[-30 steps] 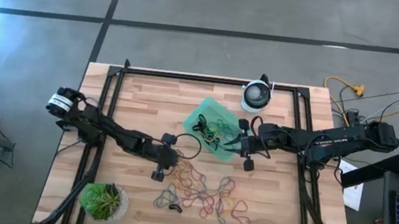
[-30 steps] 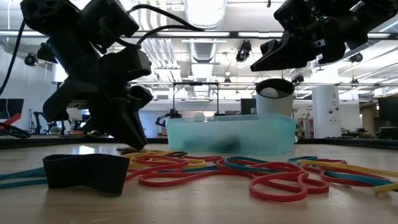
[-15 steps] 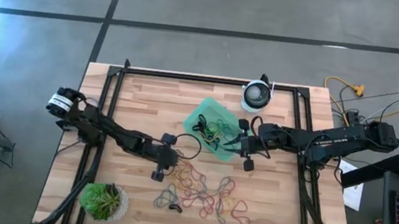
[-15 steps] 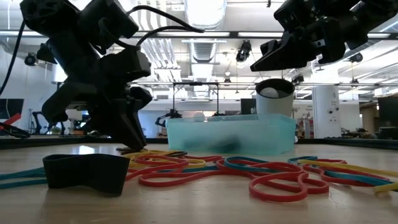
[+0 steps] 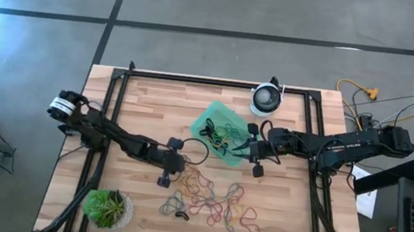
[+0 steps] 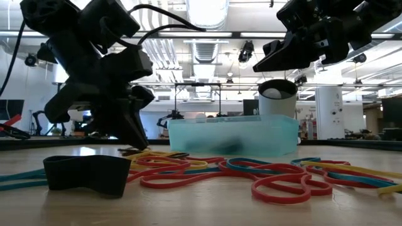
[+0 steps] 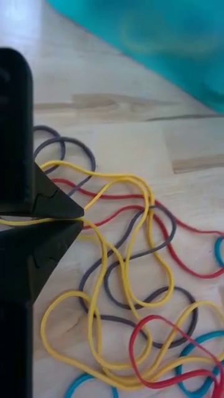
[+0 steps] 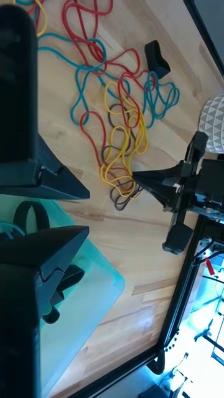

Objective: Pick and place rubber bands into bin
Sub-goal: Put the yellow rubber band into the blue bin

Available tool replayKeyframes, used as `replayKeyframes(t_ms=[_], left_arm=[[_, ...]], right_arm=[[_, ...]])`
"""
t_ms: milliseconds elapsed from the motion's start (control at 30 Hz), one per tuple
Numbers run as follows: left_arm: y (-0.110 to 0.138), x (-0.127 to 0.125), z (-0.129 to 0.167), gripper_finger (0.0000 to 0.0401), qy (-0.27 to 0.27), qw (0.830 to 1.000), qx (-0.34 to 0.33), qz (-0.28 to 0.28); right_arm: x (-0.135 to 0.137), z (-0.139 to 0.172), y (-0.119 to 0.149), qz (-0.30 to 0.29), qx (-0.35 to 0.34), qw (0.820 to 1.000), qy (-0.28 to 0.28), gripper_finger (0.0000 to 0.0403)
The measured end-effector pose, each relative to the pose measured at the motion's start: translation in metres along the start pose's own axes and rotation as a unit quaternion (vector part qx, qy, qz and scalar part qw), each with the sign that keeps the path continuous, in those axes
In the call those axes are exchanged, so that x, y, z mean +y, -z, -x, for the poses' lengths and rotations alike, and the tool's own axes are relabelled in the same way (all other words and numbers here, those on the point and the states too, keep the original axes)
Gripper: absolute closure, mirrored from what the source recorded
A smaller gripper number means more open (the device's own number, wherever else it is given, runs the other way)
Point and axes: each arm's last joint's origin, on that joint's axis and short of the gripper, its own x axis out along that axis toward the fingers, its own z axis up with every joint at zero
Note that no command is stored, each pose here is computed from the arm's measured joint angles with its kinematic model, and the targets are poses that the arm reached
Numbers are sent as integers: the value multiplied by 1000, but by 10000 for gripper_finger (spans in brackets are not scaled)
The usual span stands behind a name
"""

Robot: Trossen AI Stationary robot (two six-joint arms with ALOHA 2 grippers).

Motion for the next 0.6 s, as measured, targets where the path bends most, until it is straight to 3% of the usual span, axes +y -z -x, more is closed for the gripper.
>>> replayKeyframes(t_ms=[333, 600], left_arm=[[-13, 2, 2, 401, -23, 1000, -18, -9], [-22, 7, 7, 401, -85, 996, -31, -10]], right_arm=[[0, 0, 0, 0, 0, 1000, 0, 335], [0, 0, 1, 0, 4, 1000, -1, 337]])
